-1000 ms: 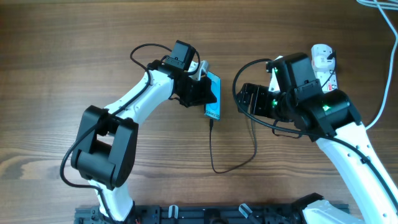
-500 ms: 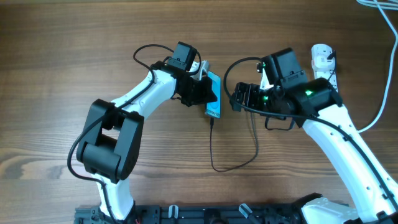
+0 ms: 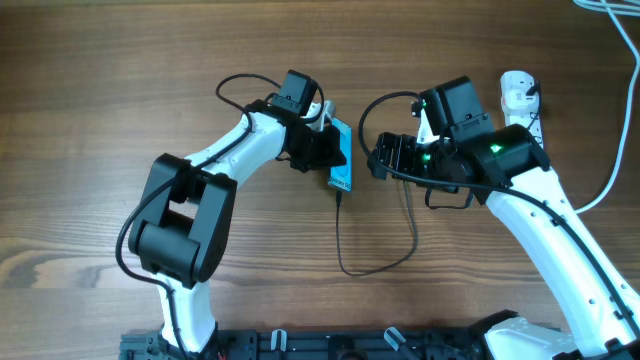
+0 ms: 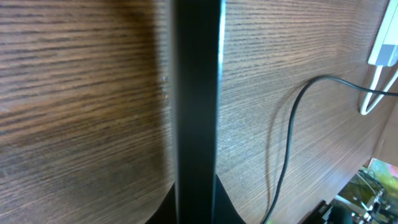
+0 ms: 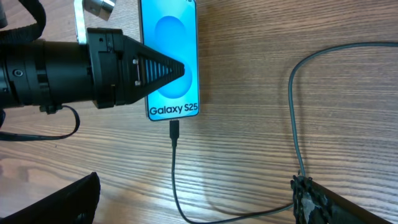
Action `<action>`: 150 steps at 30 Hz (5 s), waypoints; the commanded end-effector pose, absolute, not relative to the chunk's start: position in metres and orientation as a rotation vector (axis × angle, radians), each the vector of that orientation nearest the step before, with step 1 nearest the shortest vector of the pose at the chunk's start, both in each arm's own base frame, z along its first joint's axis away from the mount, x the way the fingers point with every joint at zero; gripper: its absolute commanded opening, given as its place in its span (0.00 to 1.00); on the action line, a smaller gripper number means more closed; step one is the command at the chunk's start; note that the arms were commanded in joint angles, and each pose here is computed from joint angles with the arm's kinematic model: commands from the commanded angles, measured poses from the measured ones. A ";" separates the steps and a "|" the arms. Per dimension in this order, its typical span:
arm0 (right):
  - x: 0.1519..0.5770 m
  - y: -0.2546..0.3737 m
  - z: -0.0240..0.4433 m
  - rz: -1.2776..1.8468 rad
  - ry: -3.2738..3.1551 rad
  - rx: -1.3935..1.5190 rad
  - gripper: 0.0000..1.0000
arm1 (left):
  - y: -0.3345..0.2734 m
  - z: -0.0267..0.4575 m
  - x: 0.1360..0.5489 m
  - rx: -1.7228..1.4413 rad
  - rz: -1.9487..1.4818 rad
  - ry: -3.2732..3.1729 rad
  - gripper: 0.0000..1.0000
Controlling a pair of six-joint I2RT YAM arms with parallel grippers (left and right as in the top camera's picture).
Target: Plug charger to phone and switch on socket
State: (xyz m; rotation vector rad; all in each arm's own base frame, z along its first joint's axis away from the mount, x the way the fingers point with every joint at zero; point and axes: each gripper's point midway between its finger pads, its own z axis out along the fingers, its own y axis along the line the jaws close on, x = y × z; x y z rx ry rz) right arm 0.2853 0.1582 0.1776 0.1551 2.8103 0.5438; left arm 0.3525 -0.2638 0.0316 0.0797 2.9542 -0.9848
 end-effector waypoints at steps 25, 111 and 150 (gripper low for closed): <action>0.287 0.162 0.180 0.574 2.809 0.153 1.00 | -0.260 0.005 0.356 0.055 -0.931 2.991 0.22; 0.348 -0.132 0.122 0.048 2.396 1.383 1.00 | -0.099 0.214 0.355 -0.311 -0.218 2.521 1.00; 0.344 -0.221 0.107 0.213 2.131 1.645 1.00 | -0.099 0.214 0.355 -0.311 -0.218 2.521 1.00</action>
